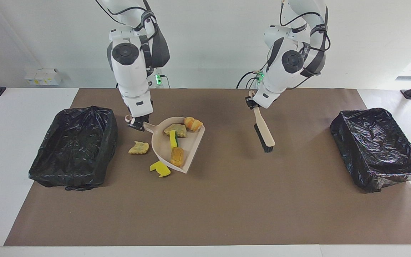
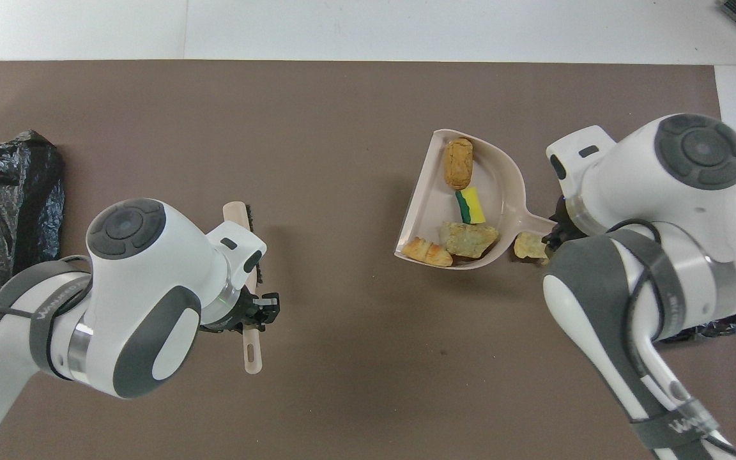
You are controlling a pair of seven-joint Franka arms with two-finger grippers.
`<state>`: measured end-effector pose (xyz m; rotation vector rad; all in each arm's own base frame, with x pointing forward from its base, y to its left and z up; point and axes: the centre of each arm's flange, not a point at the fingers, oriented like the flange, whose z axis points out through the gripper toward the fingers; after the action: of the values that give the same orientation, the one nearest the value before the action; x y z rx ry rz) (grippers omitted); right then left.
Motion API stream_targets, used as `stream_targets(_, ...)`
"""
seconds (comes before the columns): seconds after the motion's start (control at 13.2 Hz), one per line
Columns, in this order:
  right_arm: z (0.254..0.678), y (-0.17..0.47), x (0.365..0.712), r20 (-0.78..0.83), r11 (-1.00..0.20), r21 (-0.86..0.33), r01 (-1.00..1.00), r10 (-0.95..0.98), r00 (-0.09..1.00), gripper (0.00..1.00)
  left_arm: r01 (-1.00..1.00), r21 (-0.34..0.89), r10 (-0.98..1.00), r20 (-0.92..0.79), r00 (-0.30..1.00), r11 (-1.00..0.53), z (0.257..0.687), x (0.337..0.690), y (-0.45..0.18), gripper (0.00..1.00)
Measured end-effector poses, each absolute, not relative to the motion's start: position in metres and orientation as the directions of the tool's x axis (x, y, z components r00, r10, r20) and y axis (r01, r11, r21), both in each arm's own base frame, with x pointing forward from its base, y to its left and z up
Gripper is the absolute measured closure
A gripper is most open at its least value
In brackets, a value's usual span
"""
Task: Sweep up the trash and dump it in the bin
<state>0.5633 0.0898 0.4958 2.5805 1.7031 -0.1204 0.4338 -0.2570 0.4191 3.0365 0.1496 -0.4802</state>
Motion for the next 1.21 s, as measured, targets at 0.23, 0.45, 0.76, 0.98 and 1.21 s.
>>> stream_targets(0.23,0.536,-0.020,0.560,-0.098,-0.428,-0.031,0.903,0.901,0.423,0.68,0.097,0.022,0.086,-0.285,0.955,-0.995,0.402,0.391,-0.316,0.73)
stream_targets(0.45,0.542,-0.141,0.543,-0.090,-0.458,-0.043,0.888,0.887,0.453,0.68,0.029,0.001,0.028,-0.280,0.960,-1.000,0.370,0.340,-0.354,0.73)
stream_targets(0.76,0.554,-0.253,0.513,-0.156,-0.412,0.038,0.910,0.897,0.413,0.68,0.001,-0.016,0.006,-0.279,0.960,-1.000,0.337,0.309,-0.358,0.73)
stream_targets(0.98,0.556,-0.290,0.508,-0.253,-0.331,0.088,0.939,0.905,0.343,0.68,0.010,-0.012,0.013,-0.276,0.961,-1.000,0.338,0.312,-0.356,0.73)
stream_targets(1.21,0.533,-0.314,0.511,-0.392,-0.238,0.084,0.968,0.885,0.252,0.68,0.029,-0.004,0.029,-0.268,0.963,-1.000,0.341,0.319,-0.352,0.42)
